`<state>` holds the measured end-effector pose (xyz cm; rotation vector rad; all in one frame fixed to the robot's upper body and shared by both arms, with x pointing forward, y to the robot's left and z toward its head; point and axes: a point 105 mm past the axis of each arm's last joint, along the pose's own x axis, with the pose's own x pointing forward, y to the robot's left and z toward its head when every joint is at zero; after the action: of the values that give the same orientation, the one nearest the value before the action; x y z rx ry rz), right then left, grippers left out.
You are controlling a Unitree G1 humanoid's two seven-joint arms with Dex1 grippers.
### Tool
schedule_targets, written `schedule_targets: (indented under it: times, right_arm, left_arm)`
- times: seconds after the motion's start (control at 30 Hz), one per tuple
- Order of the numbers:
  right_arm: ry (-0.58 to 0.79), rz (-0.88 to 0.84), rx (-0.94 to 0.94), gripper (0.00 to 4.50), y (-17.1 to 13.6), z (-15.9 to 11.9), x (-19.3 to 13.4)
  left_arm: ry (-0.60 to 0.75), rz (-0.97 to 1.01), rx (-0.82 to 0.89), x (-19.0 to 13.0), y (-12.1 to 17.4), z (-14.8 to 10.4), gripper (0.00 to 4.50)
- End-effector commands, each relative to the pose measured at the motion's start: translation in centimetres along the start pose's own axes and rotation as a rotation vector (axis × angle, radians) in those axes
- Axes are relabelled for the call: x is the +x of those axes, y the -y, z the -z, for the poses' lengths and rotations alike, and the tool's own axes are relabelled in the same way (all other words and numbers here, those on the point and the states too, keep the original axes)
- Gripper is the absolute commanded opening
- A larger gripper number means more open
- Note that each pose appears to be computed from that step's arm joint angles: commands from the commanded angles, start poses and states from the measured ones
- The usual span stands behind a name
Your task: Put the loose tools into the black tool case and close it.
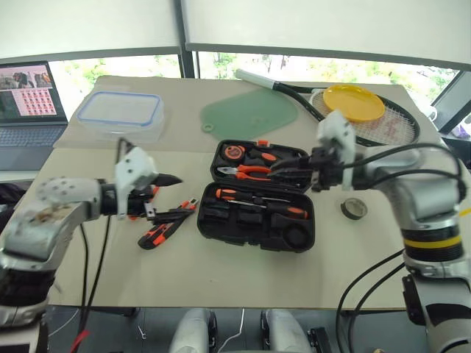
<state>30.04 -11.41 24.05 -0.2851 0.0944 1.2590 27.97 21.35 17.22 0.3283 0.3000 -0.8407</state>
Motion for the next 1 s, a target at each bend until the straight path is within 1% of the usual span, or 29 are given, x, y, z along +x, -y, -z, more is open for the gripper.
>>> schedule_targets:
  times: [0.03, 0.1, 0.13, 0.17, 0.2, 0.3, 0.43, 0.57, 0.77, 1.0]
  right_arm:
    - [0.058, -0.073, -0.019, 2.91, -2.4, -1.3, -1.4]
    - [0.062, -0.097, -0.008, 3.49, -3.2, -1.2, -1.7]
    - [0.065, -0.109, -0.001, 3.80, -3.6, -1.1, -1.8]
    - [0.067, -0.117, 0.005, 4.23, -3.9, -1.1, -2.0]
    - [0.069, -0.121, 0.010, 4.49, -4.2, -1.0, -2.1]
    - [0.070, -0.122, 0.017, 4.49, -4.4, -0.9, -2.2]
    - [0.055, -0.133, 0.019, 4.49, -4.9, -0.5, -2.2]
    - [0.057, -0.127, 0.014, 4.49, -4.9, -0.6, -2.1]
    - [0.059, -0.116, 0.016, 4.49, -5.5, -0.3, -2.0]
    - [0.075, -0.108, 0.026, 4.49, -7.0, 0.3, -1.4]
  left_arm:
    - [-0.023, -0.211, -0.083, -4.2, -1.0, 1.9, 4.50]
    - [-0.057, -0.281, -0.132, -6.1, -0.7, 3.6, 4.50]
    - [-0.080, -0.316, -0.156, -7.1, -0.5, 4.5, 4.50]
    - [-0.102, -0.349, -0.176, -8.1, -0.4, 5.3, 4.50]
    - [-0.127, -0.379, -0.196, -9.2, -0.2, 6.2, 4.50]
    - [-0.150, -0.406, -0.214, -10.3, 0.1, 7.0, 4.50]
    - [-0.189, -0.386, -0.228, -10.2, -0.3, 7.3, 4.50]
    - [-0.332, -0.305, -0.250, -7.9, -2.1, 6.4, 4.50]
    - [-0.451, -0.197, -0.271, -4.9, -3.9, 4.3, 4.50]
    - [-0.616, -0.141, -0.245, -1.5, -6.5, 4.3, 4.50]
